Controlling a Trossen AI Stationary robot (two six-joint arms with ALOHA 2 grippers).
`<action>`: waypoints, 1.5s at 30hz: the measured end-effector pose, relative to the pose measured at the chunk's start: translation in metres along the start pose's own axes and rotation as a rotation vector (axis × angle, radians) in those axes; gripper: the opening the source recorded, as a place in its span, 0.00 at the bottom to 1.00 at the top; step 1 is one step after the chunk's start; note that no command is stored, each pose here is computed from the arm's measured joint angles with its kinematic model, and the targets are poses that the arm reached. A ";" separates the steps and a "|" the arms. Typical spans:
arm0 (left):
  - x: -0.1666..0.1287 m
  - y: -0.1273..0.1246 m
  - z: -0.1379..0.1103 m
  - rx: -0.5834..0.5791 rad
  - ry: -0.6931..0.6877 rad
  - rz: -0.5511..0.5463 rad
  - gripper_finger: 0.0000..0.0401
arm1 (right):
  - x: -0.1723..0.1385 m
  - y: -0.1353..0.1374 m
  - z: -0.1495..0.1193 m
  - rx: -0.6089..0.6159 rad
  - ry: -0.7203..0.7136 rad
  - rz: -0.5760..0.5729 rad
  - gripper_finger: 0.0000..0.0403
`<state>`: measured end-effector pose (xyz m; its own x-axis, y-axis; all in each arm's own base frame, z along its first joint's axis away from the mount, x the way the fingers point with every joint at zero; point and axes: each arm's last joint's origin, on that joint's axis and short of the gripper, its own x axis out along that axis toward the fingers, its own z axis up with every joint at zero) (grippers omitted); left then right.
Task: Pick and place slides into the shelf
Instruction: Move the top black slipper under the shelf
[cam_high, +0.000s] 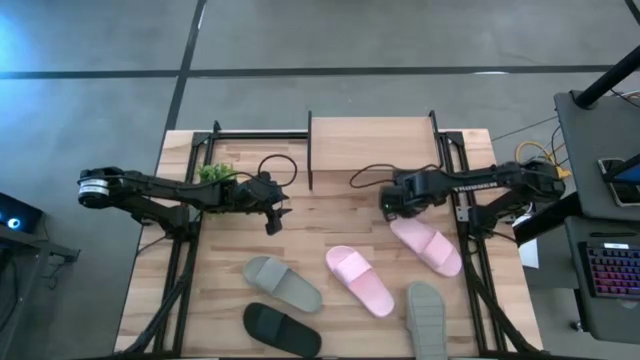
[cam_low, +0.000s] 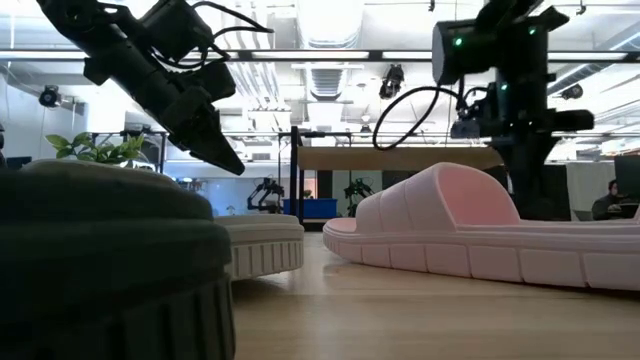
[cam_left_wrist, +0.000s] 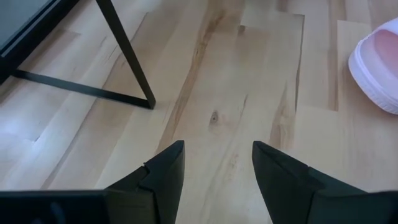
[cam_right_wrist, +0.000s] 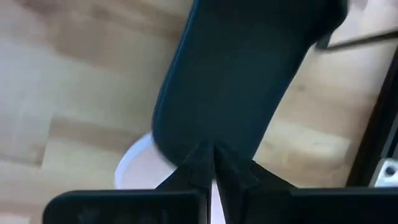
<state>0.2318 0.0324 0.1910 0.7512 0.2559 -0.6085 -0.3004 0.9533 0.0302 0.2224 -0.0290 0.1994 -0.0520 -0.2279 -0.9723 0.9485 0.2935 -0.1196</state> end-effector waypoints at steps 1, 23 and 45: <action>0.000 0.000 0.000 -0.001 0.000 0.000 0.43 | 0.001 -0.001 0.003 0.001 -0.001 -0.004 0.02; 0.000 0.000 0.000 -0.006 -0.001 0.008 0.43 | 0.000 0.007 -0.022 -0.026 0.081 0.059 0.02; 0.000 0.001 0.000 -0.007 -0.002 0.024 0.43 | 0.028 -0.010 0.003 0.057 -0.161 -0.043 0.02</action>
<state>0.2316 0.0331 0.1909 0.7449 0.2789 -0.6061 -0.3224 0.9458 0.0390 0.2128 -0.0410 0.1736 -0.0465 -0.3858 -0.9214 0.9628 0.2283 -0.1442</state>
